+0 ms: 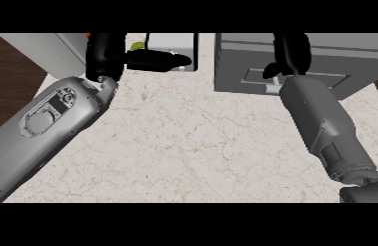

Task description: Pick up the can, place it into the drawer and close the drawer

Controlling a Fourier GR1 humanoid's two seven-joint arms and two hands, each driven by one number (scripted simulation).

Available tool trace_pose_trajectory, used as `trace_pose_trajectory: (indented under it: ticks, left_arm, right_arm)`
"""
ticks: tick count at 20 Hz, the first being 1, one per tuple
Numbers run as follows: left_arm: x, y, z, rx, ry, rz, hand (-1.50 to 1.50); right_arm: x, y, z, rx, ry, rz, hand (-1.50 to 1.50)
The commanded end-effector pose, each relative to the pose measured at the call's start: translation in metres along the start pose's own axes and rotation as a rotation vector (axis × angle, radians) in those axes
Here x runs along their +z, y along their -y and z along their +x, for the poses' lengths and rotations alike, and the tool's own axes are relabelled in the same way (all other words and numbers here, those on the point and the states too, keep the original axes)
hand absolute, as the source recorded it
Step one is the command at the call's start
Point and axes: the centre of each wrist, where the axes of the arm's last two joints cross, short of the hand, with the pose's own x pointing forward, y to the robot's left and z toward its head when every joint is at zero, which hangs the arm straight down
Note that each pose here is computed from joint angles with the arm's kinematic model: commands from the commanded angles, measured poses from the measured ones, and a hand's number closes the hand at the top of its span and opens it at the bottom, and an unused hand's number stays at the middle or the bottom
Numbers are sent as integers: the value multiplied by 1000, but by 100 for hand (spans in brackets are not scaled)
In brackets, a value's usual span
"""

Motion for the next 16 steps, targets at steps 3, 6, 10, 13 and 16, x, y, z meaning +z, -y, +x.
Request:
trace_pose_trajectory:
  ticks: [3,6,10,13,16]
  left_arm:
    - [13,-5,-17,2,1,14,-150]
    - [18,-11,-21,-8,6,-8,-150]
    - [22,-11,-29,-16,12,-11,-150]
    - [19,-12,-26,-1,2,-9,-150]
    - [20,-13,-28,-14,17,8,-150]
  right_arm:
    - [-25,16,15,-47,-9,-27,-150]
    - [-31,19,22,-74,-15,-33,-150]
    - [-28,15,30,-172,-17,-40,-150]
    - [-34,20,45,-310,22,-77,-150]
    - [-34,19,52,-418,-13,-67,-150]
